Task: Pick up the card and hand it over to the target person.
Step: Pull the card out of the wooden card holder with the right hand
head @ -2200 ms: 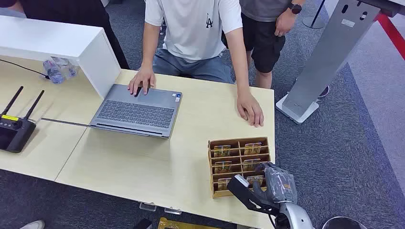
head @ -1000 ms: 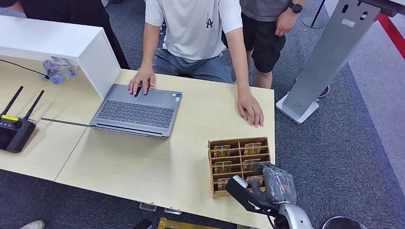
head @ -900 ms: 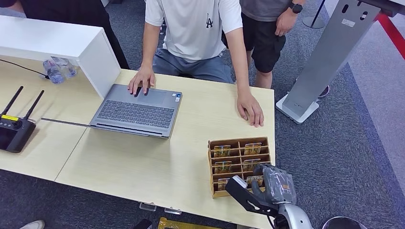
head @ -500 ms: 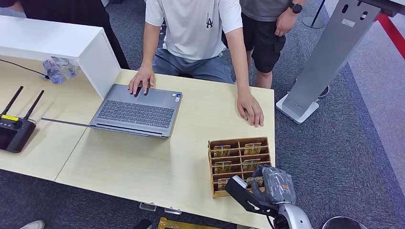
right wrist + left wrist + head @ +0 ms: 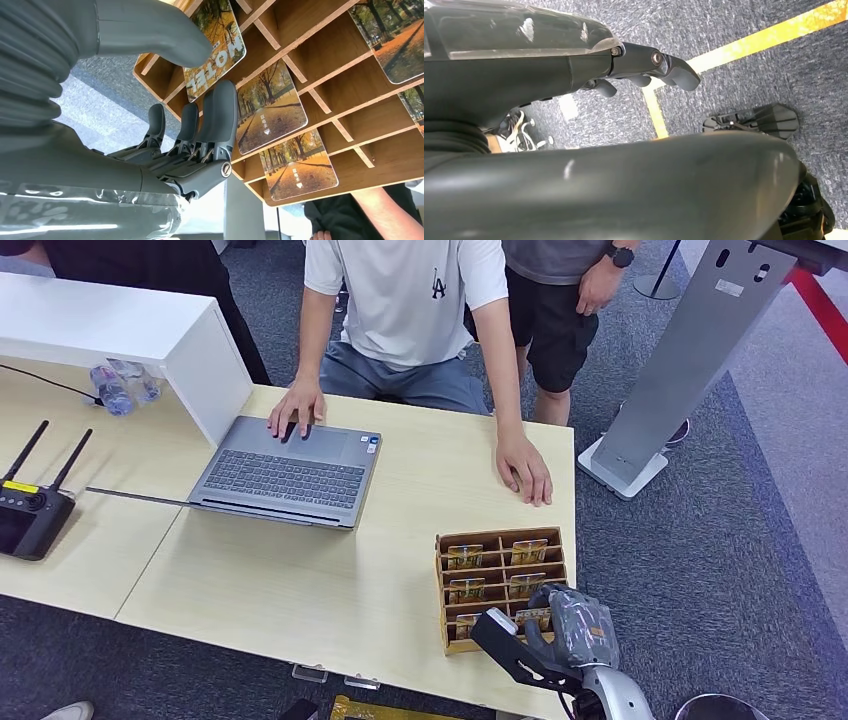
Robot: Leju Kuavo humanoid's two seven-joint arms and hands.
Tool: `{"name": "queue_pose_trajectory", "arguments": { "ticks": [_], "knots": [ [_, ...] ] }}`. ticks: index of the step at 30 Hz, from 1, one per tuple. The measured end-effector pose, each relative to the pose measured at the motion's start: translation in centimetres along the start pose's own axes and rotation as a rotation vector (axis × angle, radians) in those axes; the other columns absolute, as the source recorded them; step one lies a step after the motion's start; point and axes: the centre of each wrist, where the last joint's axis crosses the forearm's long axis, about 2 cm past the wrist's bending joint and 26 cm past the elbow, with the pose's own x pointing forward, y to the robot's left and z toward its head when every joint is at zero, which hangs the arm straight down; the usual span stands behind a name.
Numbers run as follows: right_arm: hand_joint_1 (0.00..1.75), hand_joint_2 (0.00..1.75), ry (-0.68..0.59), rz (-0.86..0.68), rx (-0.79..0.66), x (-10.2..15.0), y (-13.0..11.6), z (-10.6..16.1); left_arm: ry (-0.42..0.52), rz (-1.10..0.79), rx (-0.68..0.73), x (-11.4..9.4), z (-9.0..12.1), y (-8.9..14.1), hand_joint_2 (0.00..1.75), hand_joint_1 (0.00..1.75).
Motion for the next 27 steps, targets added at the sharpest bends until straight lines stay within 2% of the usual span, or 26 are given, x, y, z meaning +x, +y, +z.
{"name": "queue_pose_trajectory", "arguments": {
  "ticks": [18,21,25,27],
  "knots": [
    [0.94,1.75,0.005,-0.006,0.021,-0.17,0.32,-0.18,0.001,0.002,0.003,0.0,0.0,0.01,0.0,0.0],
    [0.83,1.75,0.005,-0.006,0.022,-0.18,0.33,-0.2,0.001,0.002,0.003,0.0,0.0,0.01,0.0,0.0],
    [0.45,1.75,0.006,-0.006,0.022,-0.19,0.34,-0.2,0.002,0.004,0.002,0.0,0.0,-0.03,0.0,0.0],
    [0.37,1.75,0.006,-0.005,0.023,-0.22,0.35,-0.2,0.003,0.006,0.0,0.01,0.01,-0.11,0.0,0.0]
  ]
}}
